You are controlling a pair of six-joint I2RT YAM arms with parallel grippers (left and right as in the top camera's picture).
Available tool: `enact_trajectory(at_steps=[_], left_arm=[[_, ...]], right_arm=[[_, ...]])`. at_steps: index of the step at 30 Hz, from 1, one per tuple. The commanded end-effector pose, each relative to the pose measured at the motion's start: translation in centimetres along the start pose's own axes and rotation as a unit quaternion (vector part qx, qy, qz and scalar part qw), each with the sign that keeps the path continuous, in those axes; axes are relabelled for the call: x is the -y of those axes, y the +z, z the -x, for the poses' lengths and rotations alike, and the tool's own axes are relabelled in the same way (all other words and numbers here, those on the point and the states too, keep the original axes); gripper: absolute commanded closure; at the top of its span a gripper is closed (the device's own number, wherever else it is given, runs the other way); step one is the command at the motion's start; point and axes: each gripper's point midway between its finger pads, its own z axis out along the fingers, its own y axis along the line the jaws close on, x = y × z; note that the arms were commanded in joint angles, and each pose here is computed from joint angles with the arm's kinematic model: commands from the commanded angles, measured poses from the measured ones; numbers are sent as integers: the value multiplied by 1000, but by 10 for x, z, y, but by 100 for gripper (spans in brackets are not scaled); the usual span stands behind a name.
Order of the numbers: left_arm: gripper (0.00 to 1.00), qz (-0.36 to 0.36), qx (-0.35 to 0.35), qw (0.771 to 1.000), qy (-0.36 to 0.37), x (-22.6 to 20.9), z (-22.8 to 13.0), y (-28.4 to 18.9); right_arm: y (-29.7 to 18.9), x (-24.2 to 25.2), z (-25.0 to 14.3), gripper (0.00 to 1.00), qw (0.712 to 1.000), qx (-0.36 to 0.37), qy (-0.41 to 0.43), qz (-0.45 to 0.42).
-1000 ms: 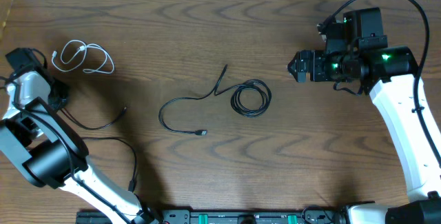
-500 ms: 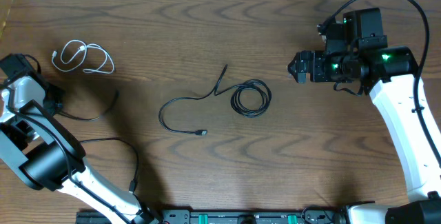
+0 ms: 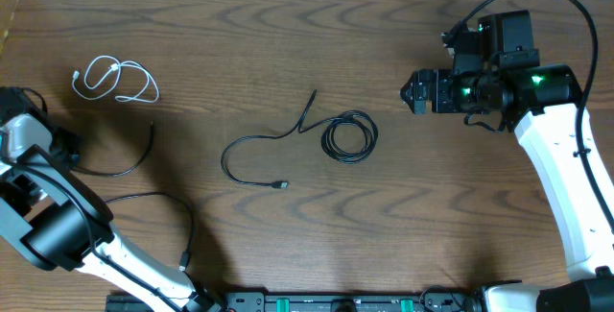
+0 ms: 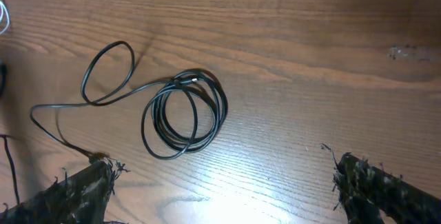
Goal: Untangle cables
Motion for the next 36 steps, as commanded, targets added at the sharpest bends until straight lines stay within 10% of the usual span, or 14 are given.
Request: enact_trajectory(at_steps=[1, 4, 7, 9, 12, 18, 36], left_arm=[[93, -4, 20, 999, 51, 0, 13, -18], [92, 0, 17, 998, 67, -2, 12, -18], [64, -1, 20, 998, 53, -4, 14, -23], [27, -8, 35, 999, 40, -2, 22, -35], [16, -26, 76, 997, 10, -3, 40, -67], [15, 5, 120, 993, -7, -45, 59, -104], [15, 115, -35, 986, -119, -168, 2, -13]], right_arm=[[3, -3, -1, 1, 1000, -3, -12, 0], [3, -3, -1, 1, 1000, -4, -12, 0], [3, -3, -1, 1, 1000, -4, -12, 0], [3, -3, -1, 1, 1000, -4, -13, 0], [3, -3, -1, 1, 1000, -3, -16, 0], [3, -3, -1, 1, 1000, -4, -26, 1], [3, -4, 2, 1, 999, 2, -33, 1]])
